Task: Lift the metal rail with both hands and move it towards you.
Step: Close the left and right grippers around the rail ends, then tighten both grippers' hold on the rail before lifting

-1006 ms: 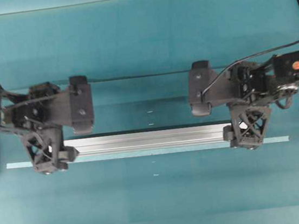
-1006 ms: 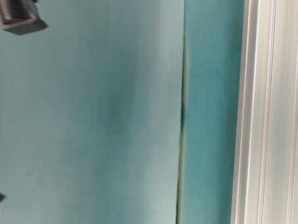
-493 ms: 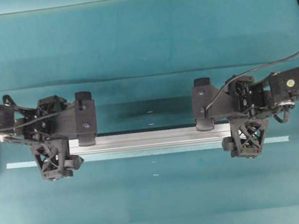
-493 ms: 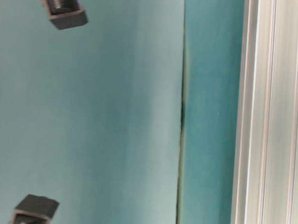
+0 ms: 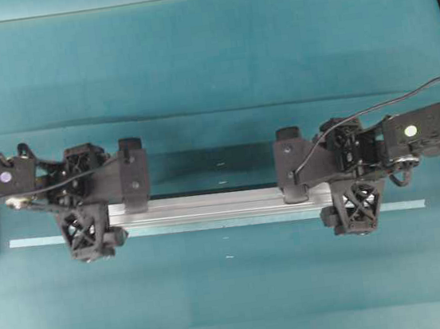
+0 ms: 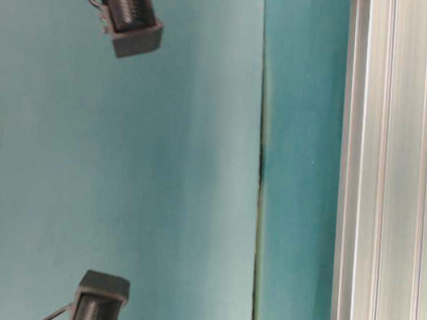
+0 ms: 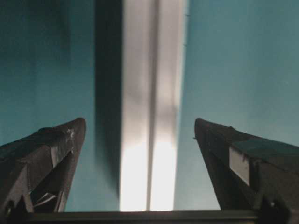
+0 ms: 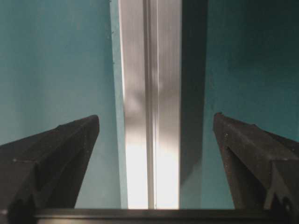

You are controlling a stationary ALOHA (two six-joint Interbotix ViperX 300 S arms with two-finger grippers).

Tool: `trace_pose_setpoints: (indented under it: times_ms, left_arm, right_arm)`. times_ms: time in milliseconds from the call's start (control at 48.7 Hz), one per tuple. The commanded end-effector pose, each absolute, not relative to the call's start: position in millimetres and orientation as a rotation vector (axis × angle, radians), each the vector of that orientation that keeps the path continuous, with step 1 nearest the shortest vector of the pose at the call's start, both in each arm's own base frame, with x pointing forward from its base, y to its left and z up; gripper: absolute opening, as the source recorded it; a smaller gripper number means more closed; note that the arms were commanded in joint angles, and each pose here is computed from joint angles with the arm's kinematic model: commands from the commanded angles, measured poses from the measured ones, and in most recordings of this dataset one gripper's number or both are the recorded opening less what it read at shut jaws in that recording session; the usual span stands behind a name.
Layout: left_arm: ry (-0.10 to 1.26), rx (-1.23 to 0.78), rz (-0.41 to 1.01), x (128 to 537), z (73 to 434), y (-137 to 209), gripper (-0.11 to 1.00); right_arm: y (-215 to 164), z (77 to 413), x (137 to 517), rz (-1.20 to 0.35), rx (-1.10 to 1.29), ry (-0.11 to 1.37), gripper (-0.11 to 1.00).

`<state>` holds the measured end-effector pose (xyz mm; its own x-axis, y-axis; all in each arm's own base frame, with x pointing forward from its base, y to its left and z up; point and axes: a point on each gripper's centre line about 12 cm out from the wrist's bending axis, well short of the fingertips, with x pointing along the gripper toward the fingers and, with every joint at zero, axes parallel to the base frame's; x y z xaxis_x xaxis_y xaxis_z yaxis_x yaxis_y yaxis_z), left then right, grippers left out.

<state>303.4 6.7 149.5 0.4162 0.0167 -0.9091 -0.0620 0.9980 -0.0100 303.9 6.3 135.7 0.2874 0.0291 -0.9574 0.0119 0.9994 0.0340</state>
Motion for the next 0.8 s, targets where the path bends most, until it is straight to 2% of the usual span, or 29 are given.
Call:
trace_pose_setpoints:
  times_ms: [0,780]
  left_arm:
    - [1.123,-0.047,0.061,306.9,149.5,12.0,0.99]
    - [1.148,-0.031,0.041,317.1,111.9,7.3,0.99]
  right_arm:
    - [6.2,131.5,307.2,0.011,0.035,1.275,1.00]
    - [5.4,102.0,316.4,0.005,0.036,1.289,1.00]
